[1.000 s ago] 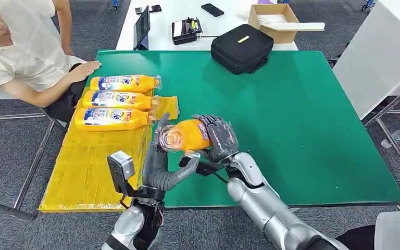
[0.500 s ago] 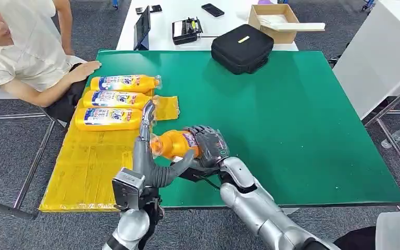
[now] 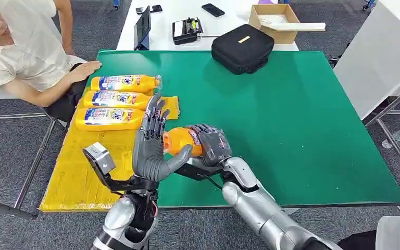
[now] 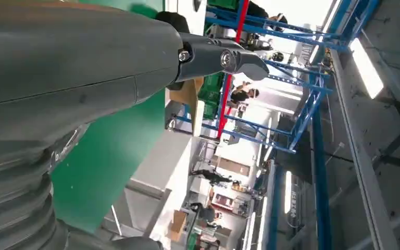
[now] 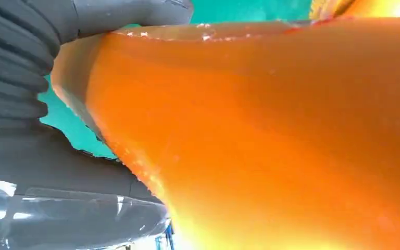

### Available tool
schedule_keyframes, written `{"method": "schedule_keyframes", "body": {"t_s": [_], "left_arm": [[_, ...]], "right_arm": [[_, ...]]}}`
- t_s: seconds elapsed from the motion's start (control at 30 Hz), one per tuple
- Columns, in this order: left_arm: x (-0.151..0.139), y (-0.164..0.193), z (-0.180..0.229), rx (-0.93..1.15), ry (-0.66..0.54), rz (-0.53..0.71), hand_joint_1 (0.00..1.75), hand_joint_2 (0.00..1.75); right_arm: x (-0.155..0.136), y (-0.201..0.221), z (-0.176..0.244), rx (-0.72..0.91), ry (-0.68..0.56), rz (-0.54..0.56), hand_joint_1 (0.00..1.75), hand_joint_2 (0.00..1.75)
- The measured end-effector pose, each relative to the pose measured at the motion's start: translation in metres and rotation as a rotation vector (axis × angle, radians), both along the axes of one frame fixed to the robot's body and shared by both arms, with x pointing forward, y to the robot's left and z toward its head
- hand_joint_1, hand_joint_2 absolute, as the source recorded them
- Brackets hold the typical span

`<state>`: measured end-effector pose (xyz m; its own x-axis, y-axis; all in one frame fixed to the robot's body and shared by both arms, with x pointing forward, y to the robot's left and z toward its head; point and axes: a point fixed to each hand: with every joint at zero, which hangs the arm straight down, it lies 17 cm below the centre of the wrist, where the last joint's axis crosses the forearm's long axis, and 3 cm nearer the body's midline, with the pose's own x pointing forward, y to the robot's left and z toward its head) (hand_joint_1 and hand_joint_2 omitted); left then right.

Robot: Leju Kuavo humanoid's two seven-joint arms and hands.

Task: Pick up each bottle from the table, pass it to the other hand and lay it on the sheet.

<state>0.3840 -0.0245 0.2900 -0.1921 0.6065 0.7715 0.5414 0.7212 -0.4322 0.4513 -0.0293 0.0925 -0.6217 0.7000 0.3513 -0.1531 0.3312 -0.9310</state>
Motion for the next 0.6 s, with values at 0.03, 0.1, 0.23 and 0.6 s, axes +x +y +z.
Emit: {"method": "schedule_keyframes", "body": {"t_s": [0.03, 0.1, 0.23, 0.6], "left_arm": [[0.000, 0.000, 0.000, -0.003, 0.001, -0.001, 0.00, 1.75], [0.000, 0.000, 0.000, -0.004, 0.001, -0.002, 0.00, 1.75], [0.002, 0.009, 0.005, -0.009, -0.032, 0.050, 0.00, 1.75], [-0.028, 0.108, 0.074, 0.077, -0.447, 0.703, 0.00, 1.75]], "right_arm": [[0.000, 0.000, 0.000, 0.001, -0.001, 0.001, 1.75, 1.75], [-0.001, 0.001, 0.002, 0.006, -0.006, 0.001, 1.75, 1.75], [-0.001, 0.001, 0.013, 0.029, -0.044, -0.009, 1.75, 1.75], [-0.018, 0.016, 0.032, 0.076, -0.086, 0.011, 1.75, 1.75]]}}
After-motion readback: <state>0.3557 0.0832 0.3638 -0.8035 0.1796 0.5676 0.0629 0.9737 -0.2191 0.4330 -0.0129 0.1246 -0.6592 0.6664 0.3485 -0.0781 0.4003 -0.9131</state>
